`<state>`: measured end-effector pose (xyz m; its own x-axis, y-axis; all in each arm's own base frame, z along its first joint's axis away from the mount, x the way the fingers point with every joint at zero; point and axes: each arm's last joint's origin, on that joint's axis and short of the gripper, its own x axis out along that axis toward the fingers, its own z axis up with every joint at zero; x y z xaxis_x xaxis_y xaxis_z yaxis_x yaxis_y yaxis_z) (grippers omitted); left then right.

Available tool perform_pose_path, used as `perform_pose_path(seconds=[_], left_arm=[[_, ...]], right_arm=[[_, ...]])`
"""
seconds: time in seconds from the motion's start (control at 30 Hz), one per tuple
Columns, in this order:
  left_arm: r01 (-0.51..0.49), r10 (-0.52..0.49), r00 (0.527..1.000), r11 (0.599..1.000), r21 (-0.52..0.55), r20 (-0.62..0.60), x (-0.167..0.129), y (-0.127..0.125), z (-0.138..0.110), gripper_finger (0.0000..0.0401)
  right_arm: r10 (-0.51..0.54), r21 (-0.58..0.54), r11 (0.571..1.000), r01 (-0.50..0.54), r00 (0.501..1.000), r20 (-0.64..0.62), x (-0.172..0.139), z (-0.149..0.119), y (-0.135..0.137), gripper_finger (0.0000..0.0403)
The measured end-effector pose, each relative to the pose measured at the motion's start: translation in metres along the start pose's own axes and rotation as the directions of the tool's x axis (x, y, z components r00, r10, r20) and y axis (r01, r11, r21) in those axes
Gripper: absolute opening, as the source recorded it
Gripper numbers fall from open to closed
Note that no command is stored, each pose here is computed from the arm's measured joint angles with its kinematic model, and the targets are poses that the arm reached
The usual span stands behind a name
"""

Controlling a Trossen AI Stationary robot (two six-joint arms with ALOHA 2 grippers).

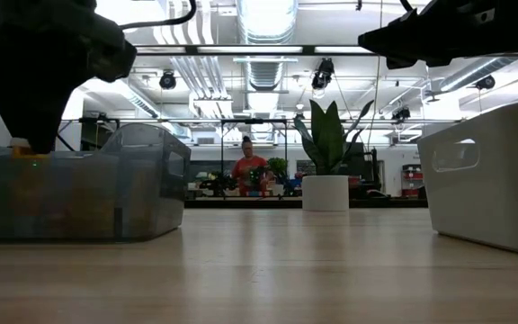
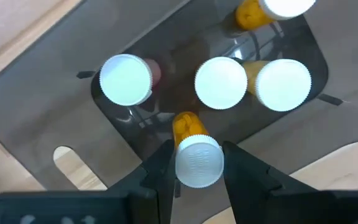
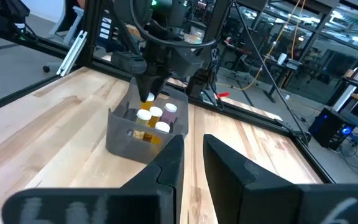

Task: Pick and place medicine bottles into bin by pill shape (circle, oval)
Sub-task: Put the orange tablet bottle into the black bin, then return to Home Position

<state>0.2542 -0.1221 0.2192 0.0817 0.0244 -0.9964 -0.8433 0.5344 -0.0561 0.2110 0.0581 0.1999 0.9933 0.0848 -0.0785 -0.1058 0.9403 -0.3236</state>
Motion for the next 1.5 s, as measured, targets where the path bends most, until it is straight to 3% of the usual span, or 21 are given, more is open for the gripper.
perform_pose_path(seconds=[0.3, 0.73, 1.0, 1.17, 1.23, 1.3, 1.33, 1.4, 1.47, 1.5], left_arm=[[0.002, -0.002, 1.000, 1.000, 0.000, -0.001, 0.000, 0.000, 0.000, 0.0127], [0.000, 0.000, 1.000, 1.000, 0.000, -0.003, -0.001, 0.001, 0.000, 0.0132], [0.074, -0.074, 0.997, 0.997, 0.033, 0.005, -0.022, 0.009, 0.000, 0.0132], [0.167, -0.187, 0.976, 0.972, 0.166, 0.114, -0.048, 0.015, 0.002, 0.0132], [0.194, -0.273, 0.932, 0.931, 0.308, 0.237, -0.058, 0.015, 0.004, 0.0132], [0.176, -0.389, 0.851, 0.845, 0.505, 0.353, -0.067, 0.012, 0.008, 0.0131], [0.152, -0.458, 0.800, 0.781, 0.606, 0.388, -0.071, 0.009, 0.011, 0.0128], [0.088, -0.624, 0.669, 0.607, 0.790, 0.404, -0.079, 0.000, 0.020, 0.0118], [-0.005, -0.770, 0.533, 0.412, 0.911, 0.351, -0.088, -0.002, 0.027, 0.0103], [-0.050, -0.816, 0.482, 0.337, 0.940, 0.318, -0.092, 0.001, 0.030, 0.0094]], right_arm=[[0.001, 0.000, 1.000, -0.001, 1.000, -0.001, 0.000, 0.000, 0.000, 0.0052], [0.000, 0.000, 1.000, 0.000, 1.000, -0.001, 0.000, 0.000, 0.000, 0.0052], [0.000, -0.003, 1.000, 0.000, 1.000, 0.000, 0.000, 0.000, 0.000, 0.0052], [-0.003, -0.016, 1.000, 0.003, 1.000, 0.017, 0.000, 0.002, -0.001, 0.0052], [0.015, -0.024, 1.000, -0.014, 1.000, 0.028, 0.000, 0.002, 0.000, 0.0052], [0.049, -0.028, 0.999, -0.047, 0.997, 0.066, 0.000, 0.004, -0.002, 0.0052], [0.064, -0.027, 0.998, -0.062, 0.994, 0.092, 0.001, 0.005, -0.004, 0.0052], [0.060, -0.026, 0.998, -0.057, 0.991, 0.122, 0.001, 0.007, -0.008, 0.0052], [0.032, -0.038, 0.999, -0.027, 0.989, 0.143, 0.001, 0.008, -0.013, 0.0052], [0.018, -0.050, 0.999, -0.011, 0.988, 0.154, 0.001, 0.009, -0.016, 0.0052]])
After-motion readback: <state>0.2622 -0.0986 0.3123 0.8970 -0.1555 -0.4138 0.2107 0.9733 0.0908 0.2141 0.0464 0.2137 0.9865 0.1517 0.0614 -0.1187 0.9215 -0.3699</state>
